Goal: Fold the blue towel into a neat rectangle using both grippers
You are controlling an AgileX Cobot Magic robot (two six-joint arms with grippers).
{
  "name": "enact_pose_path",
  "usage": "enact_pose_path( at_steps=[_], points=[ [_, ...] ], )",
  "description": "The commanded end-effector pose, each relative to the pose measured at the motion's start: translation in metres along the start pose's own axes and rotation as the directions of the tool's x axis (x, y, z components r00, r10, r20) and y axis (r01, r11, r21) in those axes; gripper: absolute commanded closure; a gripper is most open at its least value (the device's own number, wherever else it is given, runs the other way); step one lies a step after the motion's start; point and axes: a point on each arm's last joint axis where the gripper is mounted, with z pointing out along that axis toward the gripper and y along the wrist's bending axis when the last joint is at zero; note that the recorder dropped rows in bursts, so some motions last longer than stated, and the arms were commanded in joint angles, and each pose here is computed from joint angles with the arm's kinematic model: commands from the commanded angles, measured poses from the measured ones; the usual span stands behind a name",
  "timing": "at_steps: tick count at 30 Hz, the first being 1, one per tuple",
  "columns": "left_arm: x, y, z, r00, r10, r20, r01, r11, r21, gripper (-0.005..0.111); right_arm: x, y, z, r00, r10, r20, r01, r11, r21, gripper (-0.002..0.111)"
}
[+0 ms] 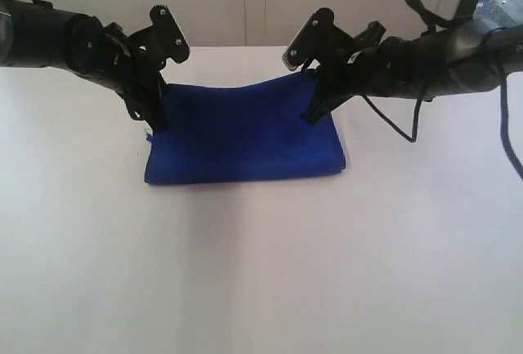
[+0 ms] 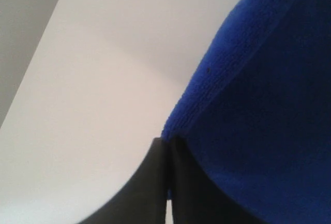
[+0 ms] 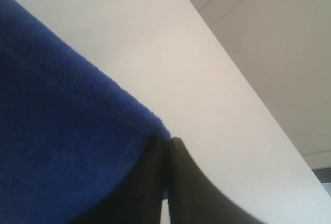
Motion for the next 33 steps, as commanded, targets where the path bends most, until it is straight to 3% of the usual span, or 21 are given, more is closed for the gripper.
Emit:
enact_pose_path(
  at_steps=[1,4,7,11,13,17,20,23,26,27,29,33],
  points=[
    [0.002,0.001,0.004,1.000,0.006,-0.005,-0.006,1.000,0.000,0.101,0.000,-0.007,0.001,1.000,0.009,0.015,-0.010,0.999,0.036,0.108],
    [0.002,0.001,0.004,1.000,0.009,-0.005,-0.009,1.000,0.000,0.076,0.000,-0.007,0.001,1.000,0.009,0.015,-0.010,0.999,0.036,0.097],
    [0.002,0.001,0.004,1.000,0.009,-0.007,-0.009,1.000,0.002,0.059,0.000,-0.007,0.001,1.000,0.009,0.015,-0.010,0.999,0.036,0.083],
    [0.002,0.001,0.004,1.000,0.009,-0.008,-0.009,1.000,0.003,0.054,0.000,-0.007,0.001,1.000,0.009,0.020,-0.010,0.999,0.043,0.062],
    [0.002,0.001,0.004,1.000,0.009,-0.010,-0.009,1.000,0.005,0.054,0.000,-0.008,0.001,1.000,0.009,0.023,-0.010,0.999,0.049,0.058],
    [0.005,-0.002,0.004,0.999,-0.017,-0.038,0.019,0.999,0.034,0.055,0.002,-0.006,0.001,0.993,0.120,0.000,-0.120,0.992,0.025,0.060],
    [0.008,-0.006,0.003,0.993,-0.074,-0.088,0.081,0.994,0.076,0.062,0.000,-0.007,-0.005,0.969,0.246,-0.023,-0.246,0.969,-0.005,0.072],
    [0.009,-0.007,-0.003,0.979,-0.162,-0.124,0.174,0.981,0.091,0.079,-0.005,-0.011,-0.015,0.951,0.305,-0.049,-0.308,0.949,-0.060,0.091],
    [0.004,-0.002,-0.012,0.956,-0.257,-0.139,0.270,0.959,0.083,0.100,-0.010,-0.021,-0.025,0.887,0.441,-0.134,-0.458,0.876,-0.147,0.108],
    [0.001,0.002,-0.015,0.948,-0.285,-0.141,0.298,0.951,0.079,0.107,-0.010,-0.025,-0.027,0.863,0.476,-0.170,-0.501,0.849,-0.169,0.108],
    [-0.007,0.008,-0.020,0.924,-0.350,-0.151,0.365,0.927,0.084,0.107,-0.012,-0.031,-0.030,0.830,0.507,-0.232,-0.552,0.807,-0.209,0.108],
    [-0.017,0.013,-0.015,0.881,-0.436,-0.184,0.461,0.879,0.124,0.107,-0.013,-0.029,-0.028,0.818,0.485,-0.311,-0.563,0.787,-0.254,0.108]
  ],
)
